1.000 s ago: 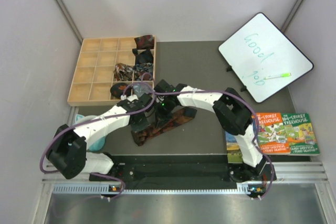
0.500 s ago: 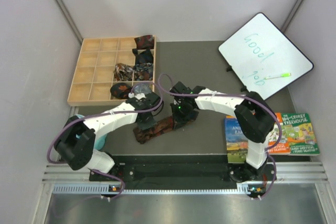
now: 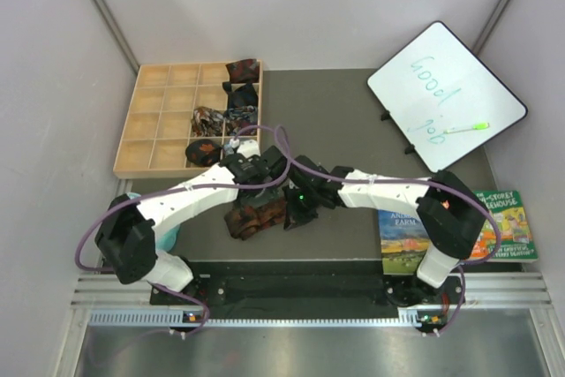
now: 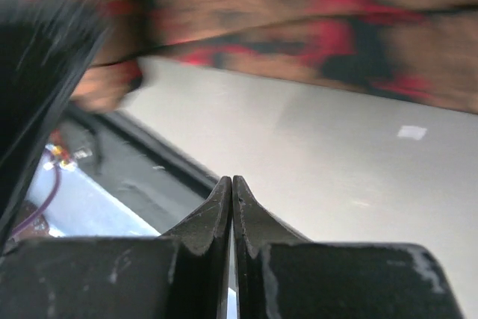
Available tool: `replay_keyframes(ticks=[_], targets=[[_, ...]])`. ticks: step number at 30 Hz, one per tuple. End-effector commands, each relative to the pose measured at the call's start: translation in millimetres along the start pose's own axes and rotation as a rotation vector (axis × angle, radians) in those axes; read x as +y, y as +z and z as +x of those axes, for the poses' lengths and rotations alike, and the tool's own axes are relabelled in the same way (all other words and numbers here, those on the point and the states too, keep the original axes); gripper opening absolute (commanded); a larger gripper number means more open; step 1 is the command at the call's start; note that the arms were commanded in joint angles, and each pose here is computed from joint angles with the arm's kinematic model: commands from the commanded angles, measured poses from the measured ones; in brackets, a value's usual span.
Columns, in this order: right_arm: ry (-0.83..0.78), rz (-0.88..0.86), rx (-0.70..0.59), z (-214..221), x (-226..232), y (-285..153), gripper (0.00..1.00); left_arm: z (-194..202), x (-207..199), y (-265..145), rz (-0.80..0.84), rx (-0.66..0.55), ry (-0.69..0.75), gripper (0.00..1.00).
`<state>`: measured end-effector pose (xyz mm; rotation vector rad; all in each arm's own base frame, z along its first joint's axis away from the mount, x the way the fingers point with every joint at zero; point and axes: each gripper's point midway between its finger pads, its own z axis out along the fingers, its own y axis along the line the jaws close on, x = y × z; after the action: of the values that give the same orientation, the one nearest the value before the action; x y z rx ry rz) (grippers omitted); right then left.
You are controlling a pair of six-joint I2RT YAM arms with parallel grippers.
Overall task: Roll the ties
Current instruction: Roll the tie at the center of the board.
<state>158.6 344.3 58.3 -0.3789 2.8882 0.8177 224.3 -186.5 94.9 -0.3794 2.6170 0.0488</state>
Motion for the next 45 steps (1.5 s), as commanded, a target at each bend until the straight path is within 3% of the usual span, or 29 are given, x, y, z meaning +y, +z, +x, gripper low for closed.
replay_keyframes(ticks=[1, 10, 15, 19, 31, 38, 45], targets=[[-0.109, -0.131, -0.195, -11, 60, -11, 0.0, -44, 41, -20, -0.117, -0.155, 0.052, 0.72], [-0.09, -0.222, -0.309, 3, 86, 1, 0.0, -71, 85, 9, -0.028, -0.11, -0.045, 0.61], [-0.09, -0.33, -0.358, 8, 109, 20, 0.0, -72, 76, 36, 0.01, -0.03, 0.01, 0.51], [-0.107, -0.382, -0.324, 17, 122, 41, 0.0, -69, 69, 50, 0.028, 0.004, 0.06, 0.48], [-0.132, -0.301, -0.366, 0, 118, 66, 0.0, -38, 57, 72, 0.071, 0.171, 0.132, 0.36], [-0.051, -0.294, -0.416, -10, 114, 72, 0.0, -15, 46, 65, 0.15, 0.277, 0.137, 0.34], [-0.001, -0.332, -0.463, -3, 152, 75, 0.0, 3, 36, 57, 0.173, 0.359, 0.191, 0.33]])
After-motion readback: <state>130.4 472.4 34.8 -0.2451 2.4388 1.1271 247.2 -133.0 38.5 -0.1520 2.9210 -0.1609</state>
